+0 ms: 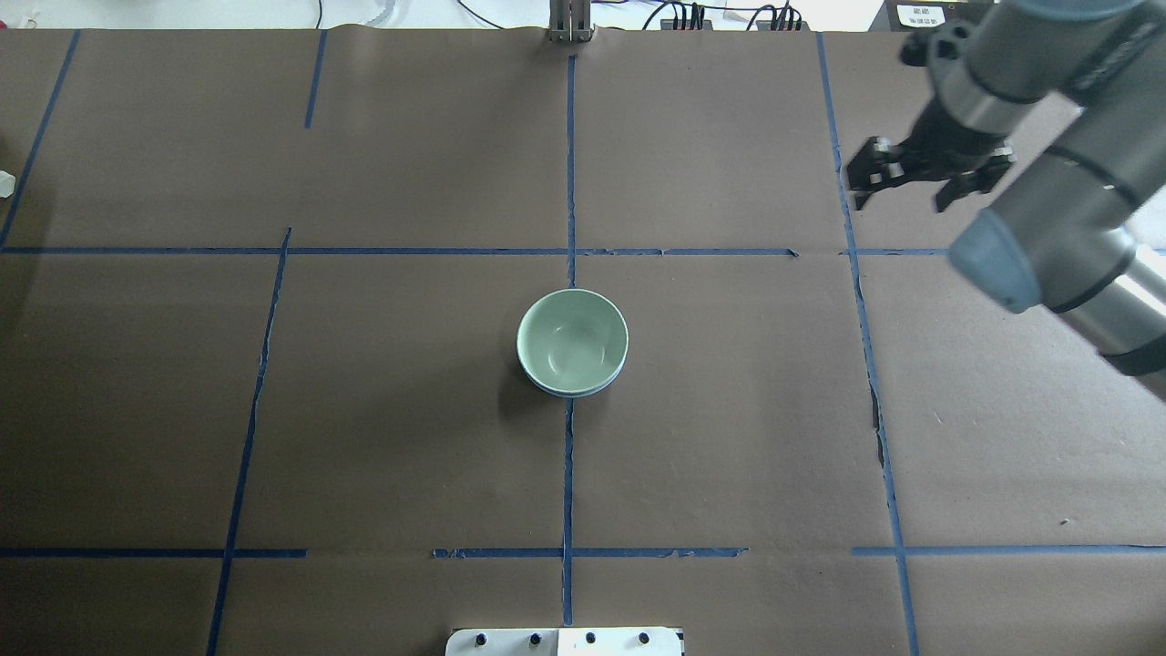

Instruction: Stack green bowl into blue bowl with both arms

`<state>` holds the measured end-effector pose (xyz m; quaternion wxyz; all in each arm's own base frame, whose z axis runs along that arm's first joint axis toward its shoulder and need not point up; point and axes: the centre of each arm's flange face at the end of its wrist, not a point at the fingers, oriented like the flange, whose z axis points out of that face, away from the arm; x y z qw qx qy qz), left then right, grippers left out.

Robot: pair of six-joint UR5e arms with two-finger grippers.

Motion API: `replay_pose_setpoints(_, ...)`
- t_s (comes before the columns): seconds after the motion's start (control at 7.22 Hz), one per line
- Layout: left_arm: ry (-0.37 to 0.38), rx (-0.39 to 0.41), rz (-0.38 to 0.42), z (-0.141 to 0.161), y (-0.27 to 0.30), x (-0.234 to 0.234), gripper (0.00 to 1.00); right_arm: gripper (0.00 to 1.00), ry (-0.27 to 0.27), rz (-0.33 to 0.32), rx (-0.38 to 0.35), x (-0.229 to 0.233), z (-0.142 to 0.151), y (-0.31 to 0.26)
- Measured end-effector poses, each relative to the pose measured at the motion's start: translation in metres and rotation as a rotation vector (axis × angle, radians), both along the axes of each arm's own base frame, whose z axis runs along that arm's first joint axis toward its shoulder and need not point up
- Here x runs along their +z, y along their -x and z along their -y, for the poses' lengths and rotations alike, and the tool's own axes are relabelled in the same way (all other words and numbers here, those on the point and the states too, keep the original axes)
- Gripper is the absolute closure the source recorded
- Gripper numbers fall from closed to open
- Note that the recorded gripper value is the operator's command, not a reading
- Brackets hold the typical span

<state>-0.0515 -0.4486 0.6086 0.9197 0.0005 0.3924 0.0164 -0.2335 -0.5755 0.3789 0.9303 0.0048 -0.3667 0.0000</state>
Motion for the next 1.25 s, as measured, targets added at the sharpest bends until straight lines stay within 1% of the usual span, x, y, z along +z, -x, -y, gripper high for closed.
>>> replay_pose_setpoints(0.14,0.008,0.005,0.046,-0.002,0.000,0.007,0.00,0.00,-0.050,-0.028,-0.068,0.058,0.002,-0.073)
replay_pose_setpoints(0.28,0.000,0.010,0.093,-0.001,0.001,0.010,0.00,0.00,-0.081,-0.040,-0.132,0.108,-0.007,-0.134)
replay_pose_setpoints(0.42,-0.013,0.011,0.114,0.000,0.001,0.010,0.00,0.00,-0.092,-0.032,-0.181,0.156,-0.026,-0.185)
replay_pose_setpoints(0.55,-0.012,0.012,0.120,-0.004,0.002,0.012,0.00,0.00,-0.087,-0.024,-0.204,0.197,-0.051,-0.224)
replay_pose_setpoints(0.69,-0.005,0.010,0.121,-0.011,0.002,0.014,0.00,0.00,-0.069,-0.019,-0.209,0.230,-0.076,-0.251)
replay_pose_setpoints(0.83,0.001,0.007,0.105,-0.017,0.001,0.013,0.00,0.00,-0.048,-0.017,-0.206,0.254,-0.097,-0.268)
replay_pose_setpoints(0.97,0.007,0.006,0.068,-0.021,-0.001,0.012,0.00,0.00,-0.029,-0.015,-0.201,0.269,-0.111,-0.275)
replay_pose_setpoints(1.11,0.008,0.007,0.034,-0.024,-0.004,0.011,0.00,0.00,-0.019,-0.015,-0.198,0.276,-0.118,-0.278)
replay_pose_setpoints(1.25,0.009,0.010,0.019,-0.028,-0.005,0.013,0.00,0.00,-0.015,-0.015,-0.197,0.278,-0.121,-0.279)
